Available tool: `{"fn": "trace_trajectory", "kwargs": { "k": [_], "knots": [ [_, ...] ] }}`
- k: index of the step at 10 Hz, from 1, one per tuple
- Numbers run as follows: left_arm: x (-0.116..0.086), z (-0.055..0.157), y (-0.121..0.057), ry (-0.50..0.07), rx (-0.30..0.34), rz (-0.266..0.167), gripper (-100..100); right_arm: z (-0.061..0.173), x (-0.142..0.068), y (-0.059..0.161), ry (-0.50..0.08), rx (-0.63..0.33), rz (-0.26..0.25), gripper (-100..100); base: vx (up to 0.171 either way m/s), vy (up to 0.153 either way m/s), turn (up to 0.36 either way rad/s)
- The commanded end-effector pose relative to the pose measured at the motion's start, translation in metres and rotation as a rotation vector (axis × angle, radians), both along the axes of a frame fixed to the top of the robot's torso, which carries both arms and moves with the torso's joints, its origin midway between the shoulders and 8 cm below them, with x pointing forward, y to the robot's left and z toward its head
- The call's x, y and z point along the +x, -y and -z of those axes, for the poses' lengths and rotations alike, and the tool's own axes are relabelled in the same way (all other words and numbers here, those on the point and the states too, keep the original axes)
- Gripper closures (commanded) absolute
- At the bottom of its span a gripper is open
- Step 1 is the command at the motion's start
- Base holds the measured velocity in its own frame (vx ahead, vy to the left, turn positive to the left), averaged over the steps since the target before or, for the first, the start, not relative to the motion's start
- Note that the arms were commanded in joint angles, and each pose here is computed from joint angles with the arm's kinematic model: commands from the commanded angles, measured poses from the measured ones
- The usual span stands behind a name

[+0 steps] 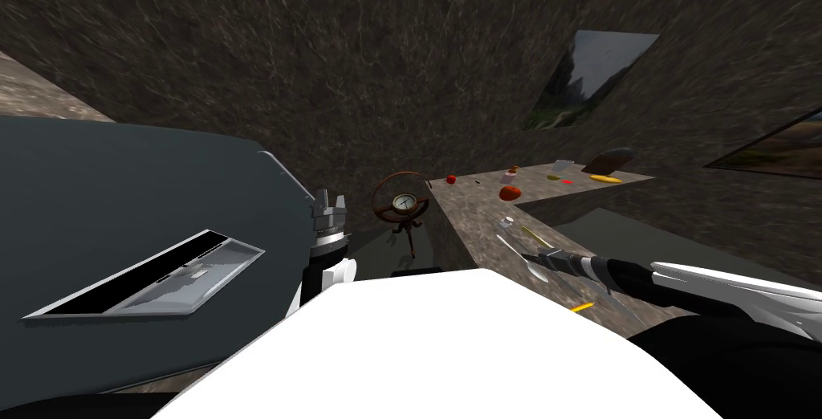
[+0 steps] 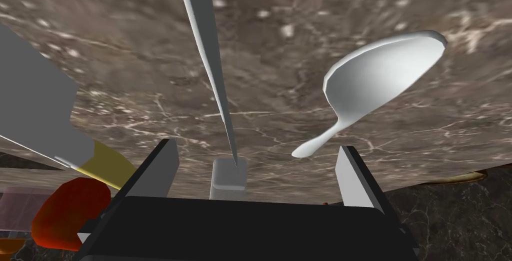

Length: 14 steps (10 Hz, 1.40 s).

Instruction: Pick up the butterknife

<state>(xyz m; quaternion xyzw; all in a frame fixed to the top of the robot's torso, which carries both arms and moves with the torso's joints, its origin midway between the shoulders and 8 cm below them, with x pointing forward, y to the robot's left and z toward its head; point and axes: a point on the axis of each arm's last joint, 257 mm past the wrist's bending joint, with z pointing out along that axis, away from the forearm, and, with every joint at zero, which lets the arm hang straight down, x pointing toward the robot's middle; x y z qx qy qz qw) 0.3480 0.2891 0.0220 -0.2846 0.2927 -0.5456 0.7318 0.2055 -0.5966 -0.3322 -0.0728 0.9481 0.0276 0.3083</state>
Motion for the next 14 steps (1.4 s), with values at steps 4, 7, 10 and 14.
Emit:
{"fn": "trace_trajectory", "kwargs": {
  "k": [4, 7, 10, 14],
  "knots": [
    [0.0, 0.0, 0.0, 0.0, 0.0, 0.0, 0, 0.006, -0.012, -0.011, -0.012, -0.004, -0.004, -100, -0.003, -0.003, 0.011],
    [0.0, 0.0, 0.0, 0.0, 0.0, 0.0, 0, 0.008, -0.018, -0.016, -0.015, -0.004, 0.003, -100, -0.001, -0.001, 0.004],
    [0.0, 0.0, 0.0, 0.0, 0.0, 0.0, 0, 0.011, -0.024, -0.02, -0.022, -0.004, 0.014, -100, -0.004, -0.004, 0.012],
    [0.0, 0.0, 0.0, 0.0, 0.0, 0.0, 0, 0.013, -0.031, -0.023, -0.026, -0.01, 0.025, -100, -0.004, -0.004, 0.014]
  ]
}}
